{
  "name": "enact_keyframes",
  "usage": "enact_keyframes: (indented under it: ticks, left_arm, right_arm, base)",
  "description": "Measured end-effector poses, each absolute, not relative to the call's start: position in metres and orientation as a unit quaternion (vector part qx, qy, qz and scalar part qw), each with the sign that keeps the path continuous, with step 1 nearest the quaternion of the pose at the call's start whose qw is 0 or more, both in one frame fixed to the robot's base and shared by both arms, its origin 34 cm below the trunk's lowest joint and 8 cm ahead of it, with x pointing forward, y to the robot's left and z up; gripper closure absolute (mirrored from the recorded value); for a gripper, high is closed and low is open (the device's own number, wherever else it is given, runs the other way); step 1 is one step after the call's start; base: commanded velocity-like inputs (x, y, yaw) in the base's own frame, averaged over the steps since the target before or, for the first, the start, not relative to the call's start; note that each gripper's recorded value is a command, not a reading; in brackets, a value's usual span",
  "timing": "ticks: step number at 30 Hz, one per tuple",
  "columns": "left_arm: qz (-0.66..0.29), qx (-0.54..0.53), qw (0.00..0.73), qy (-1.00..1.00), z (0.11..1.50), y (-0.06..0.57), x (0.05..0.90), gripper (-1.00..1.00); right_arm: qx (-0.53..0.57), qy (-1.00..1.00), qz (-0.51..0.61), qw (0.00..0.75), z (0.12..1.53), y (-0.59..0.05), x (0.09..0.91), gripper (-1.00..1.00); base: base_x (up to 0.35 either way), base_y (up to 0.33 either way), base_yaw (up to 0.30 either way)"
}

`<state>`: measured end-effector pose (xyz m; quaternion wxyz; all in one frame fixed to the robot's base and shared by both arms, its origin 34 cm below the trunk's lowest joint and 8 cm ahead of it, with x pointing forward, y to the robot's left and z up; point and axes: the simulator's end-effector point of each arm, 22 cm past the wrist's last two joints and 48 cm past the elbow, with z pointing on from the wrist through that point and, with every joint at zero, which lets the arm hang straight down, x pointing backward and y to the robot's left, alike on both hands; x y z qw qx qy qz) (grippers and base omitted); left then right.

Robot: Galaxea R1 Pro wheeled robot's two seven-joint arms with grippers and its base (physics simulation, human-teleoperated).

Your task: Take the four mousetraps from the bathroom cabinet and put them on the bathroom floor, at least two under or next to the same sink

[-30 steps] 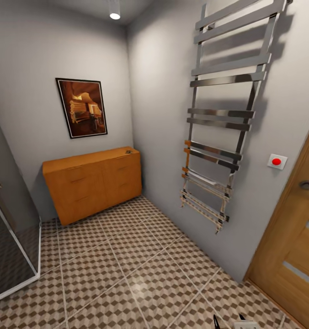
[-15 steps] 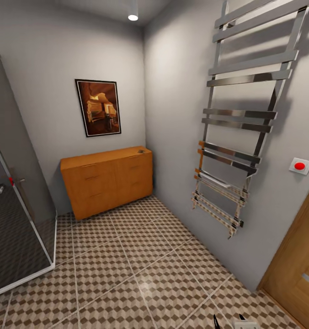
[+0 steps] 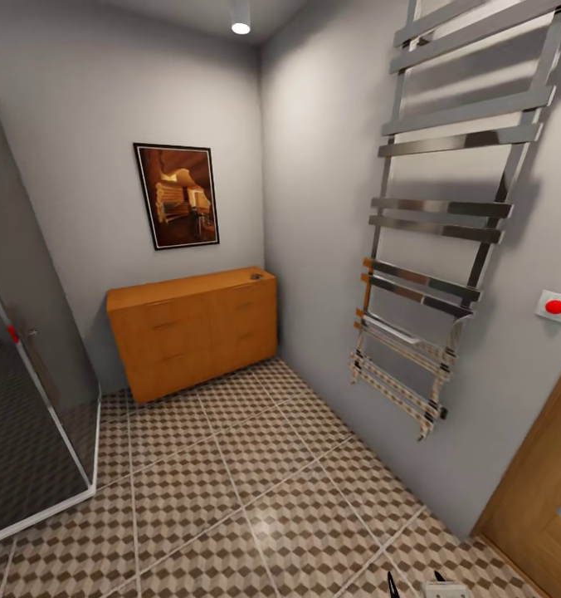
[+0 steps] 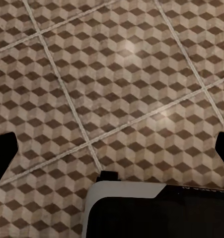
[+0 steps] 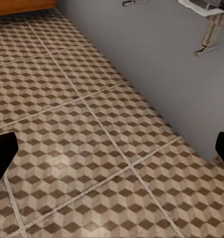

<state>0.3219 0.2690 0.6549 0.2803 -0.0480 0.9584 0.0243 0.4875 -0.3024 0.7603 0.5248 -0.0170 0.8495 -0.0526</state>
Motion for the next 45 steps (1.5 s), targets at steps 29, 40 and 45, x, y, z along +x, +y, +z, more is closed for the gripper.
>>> enact_keyframes:
  ticks: [29,40,45]
  left_arm:
    - [0.024,-0.047,0.280,0.958,0.6549,0.2688,0.3219,-1.00]
    - [0.024,-0.047,0.280,0.958,0.6549,0.2688,0.3219,-1.00]
    - [0.024,-0.047,0.280,0.958,0.6549,0.2688,0.3219,-1.00]
  right_arm:
    - [-0.017,0.849,-0.053,0.525,0.7602,-0.3024,0.4874,-1.00]
    - [-0.017,0.849,-0.053,0.525,0.7603,-0.3024,0.4875,-1.00]
    - [-0.017,0.849,-0.053,0.525,0.7604,-0.3024,0.4876,-1.00]
  base:
    - [0.327,0.000,0.117]
    - [0.331,0.000,0.001]
    - [0.331,0.000,0.000]
